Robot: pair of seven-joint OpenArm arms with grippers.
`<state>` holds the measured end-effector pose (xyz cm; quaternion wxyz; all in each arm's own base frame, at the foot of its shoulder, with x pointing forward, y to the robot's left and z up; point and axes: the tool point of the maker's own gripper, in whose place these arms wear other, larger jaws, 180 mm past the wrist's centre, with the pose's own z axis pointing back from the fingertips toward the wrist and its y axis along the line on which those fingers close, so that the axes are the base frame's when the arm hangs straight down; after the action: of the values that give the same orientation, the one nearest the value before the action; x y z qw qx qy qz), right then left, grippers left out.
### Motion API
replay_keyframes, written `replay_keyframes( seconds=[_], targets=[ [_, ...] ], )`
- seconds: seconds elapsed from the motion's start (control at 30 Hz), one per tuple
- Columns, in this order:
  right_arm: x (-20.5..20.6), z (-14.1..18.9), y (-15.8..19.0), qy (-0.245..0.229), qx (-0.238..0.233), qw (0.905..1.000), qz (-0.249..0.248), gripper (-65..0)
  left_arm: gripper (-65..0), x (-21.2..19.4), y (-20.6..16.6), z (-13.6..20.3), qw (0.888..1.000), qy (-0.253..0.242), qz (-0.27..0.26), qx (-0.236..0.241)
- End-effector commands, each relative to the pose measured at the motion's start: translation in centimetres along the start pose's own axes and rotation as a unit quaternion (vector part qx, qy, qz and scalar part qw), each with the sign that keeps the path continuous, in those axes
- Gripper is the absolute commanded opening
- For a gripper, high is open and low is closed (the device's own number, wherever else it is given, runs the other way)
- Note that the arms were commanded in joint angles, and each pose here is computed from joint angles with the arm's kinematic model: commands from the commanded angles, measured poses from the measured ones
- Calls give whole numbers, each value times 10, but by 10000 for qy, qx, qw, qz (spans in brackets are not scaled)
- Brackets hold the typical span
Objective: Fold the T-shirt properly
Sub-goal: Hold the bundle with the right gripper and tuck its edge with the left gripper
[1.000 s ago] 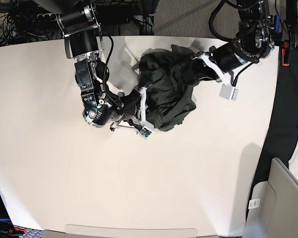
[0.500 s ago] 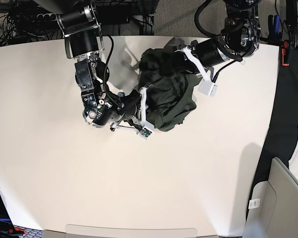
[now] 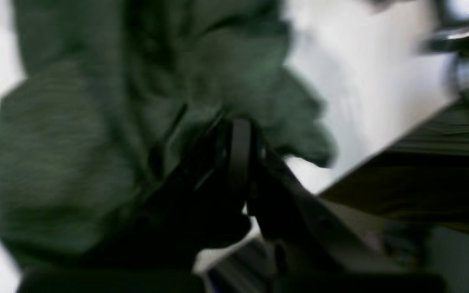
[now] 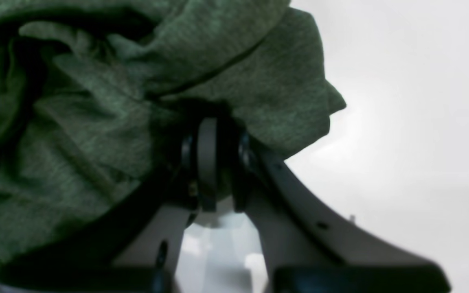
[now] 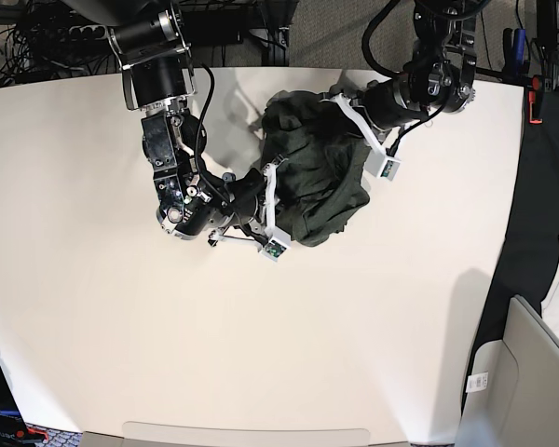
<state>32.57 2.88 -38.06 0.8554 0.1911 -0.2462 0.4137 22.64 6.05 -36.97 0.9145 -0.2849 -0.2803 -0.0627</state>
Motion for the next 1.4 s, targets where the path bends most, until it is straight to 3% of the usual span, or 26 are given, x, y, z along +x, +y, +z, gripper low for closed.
replay_keyframes(
  seconds=[0.0, 0.23, 0.57, 0.73, 0.93, 1.13, 1.37],
  targets=[
    [19, 7, -3, -253, -41, 9996, 109, -609, -643, 18, 9, 8, 9993, -296, -114, 192],
    [17, 7, -4, -231, -45, 9997, 102, -609, -643, 23, 55, 24, 9923, -346, -309, 1148],
    [26, 14, -8, -345, -149, 9991, 200, -610, -644, 16, 56, 25, 9921, -280, -291, 1188],
    [45, 36, -22, -698, -425, 9962, 298, -610, -644, 20, 77, 40, 9879, -432, -108, 1487],
    [81, 41, -13, -1214, 201, 9922, 192, -609, -644, 19, 77, 40, 9880, -411, -87, 1485],
    [111, 21, 18, -1010, 621, 9906, 676, -608, -644, 16, 77, 40, 9881, -384, -72, 1487],
    [99, -3, 38, -479, 884, 9900, 990, -608, -644, 16, 76, 40, 9883, -398, -58, 1471]
  ],
)
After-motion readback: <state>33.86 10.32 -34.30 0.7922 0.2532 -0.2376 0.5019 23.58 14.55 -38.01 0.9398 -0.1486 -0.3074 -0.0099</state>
